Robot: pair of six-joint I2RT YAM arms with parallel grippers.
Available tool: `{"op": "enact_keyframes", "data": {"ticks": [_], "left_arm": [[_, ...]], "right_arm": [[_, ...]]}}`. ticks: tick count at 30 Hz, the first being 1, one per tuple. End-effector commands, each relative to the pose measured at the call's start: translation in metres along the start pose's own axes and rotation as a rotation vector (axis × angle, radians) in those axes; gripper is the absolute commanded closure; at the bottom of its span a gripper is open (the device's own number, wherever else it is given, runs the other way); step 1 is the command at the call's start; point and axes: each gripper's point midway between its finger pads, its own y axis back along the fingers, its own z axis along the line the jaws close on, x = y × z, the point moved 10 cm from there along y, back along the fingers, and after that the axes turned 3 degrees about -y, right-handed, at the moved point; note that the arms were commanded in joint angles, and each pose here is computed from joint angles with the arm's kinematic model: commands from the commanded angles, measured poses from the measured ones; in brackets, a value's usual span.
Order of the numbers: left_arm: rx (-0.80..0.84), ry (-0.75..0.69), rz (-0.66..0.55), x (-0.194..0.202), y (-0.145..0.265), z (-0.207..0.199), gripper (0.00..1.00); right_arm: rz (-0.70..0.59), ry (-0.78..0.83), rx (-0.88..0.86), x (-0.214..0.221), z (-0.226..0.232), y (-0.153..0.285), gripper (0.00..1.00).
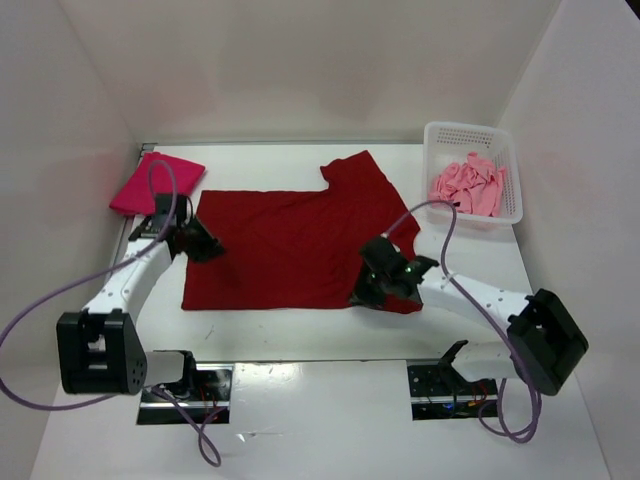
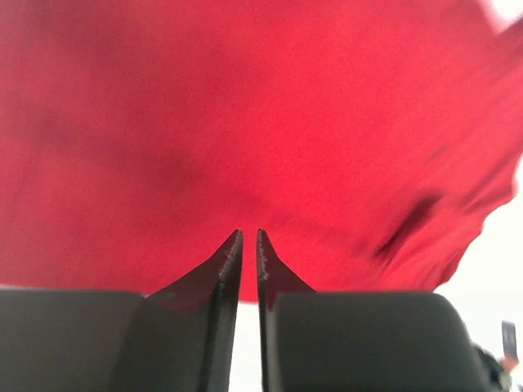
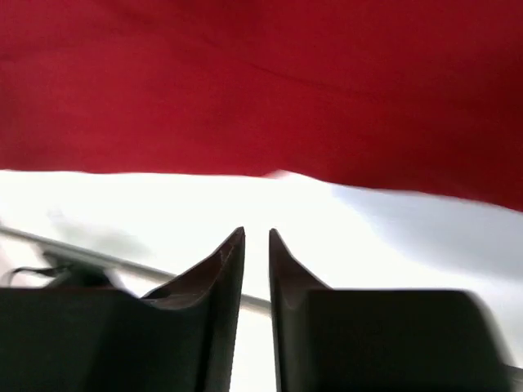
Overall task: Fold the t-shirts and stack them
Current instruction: Fold the flattened tshirt in 1/3 of the way, then grap the side of the flattened tshirt furthest away from the robot with both arms
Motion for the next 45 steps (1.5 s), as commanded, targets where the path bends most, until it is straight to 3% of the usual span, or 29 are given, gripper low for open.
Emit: {"op": "enact_keyframes", "data": {"ticks": [1,4,8,12,16,18,21,26,33,36,40,45], "left_arm": [[0.123,-0.110,-0.286,-0.070,0.005,-0.047,0.83],[0.019,-0.151,-0.381,-0.106,-0.025,-0.052,0.87],[-0.099,-0.182,-0.402,-0.135,-0.068,-0.051,0.91],[-0.166,-0.156,-0.417,-0.148,-0.110,-0.039,0.87],[-0.189,-0.144,-0.452,-0.174,-0.119,-0.040,0.73],[-0.197,-0.147,-0.452,-0.187,-0.126,-0.042,0.58],[-0.270,-0.174,-0.416,-0.197,-0.146,-0.038,0.47],[-0.318,-0.211,-0.456,-0.217,-0.154,-0.043,0.46],[-0.346,-0.233,-0.414,-0.216,-0.176,-0.034,0.44],[-0.343,-0.232,-0.419,-0.219,-0.180,-0.035,0.46],[-0.334,-0.245,-0.409,-0.221,-0.183,-0.037,0.52],[-0.333,-0.234,-0.410,-0.221,-0.188,-0.036,0.62]], "right_arm": [[-0.115,0.076,-0.139,-0.041,0.062,0.026,0.83],[-0.204,0.131,-0.199,-0.088,0.094,0.028,1.00],[-0.305,0.149,-0.228,-0.146,0.120,0.030,1.00],[-0.350,0.164,-0.235,-0.192,0.130,0.014,0.99],[-0.404,0.184,-0.208,-0.230,0.143,0.001,0.98],[-0.422,0.192,-0.184,-0.245,0.140,-0.008,0.96],[-0.433,0.209,-0.163,-0.264,0.146,-0.026,0.94],[-0.452,0.226,-0.137,-0.294,0.150,-0.053,0.92],[-0.445,0.236,-0.084,-0.334,0.144,-0.092,0.87],[-0.469,0.243,-0.081,-0.354,0.147,-0.085,0.82],[-0.483,0.224,-0.082,-0.376,0.144,-0.090,0.80],[-0.549,0.201,-0.079,-0.405,0.130,-0.086,0.66]]}}
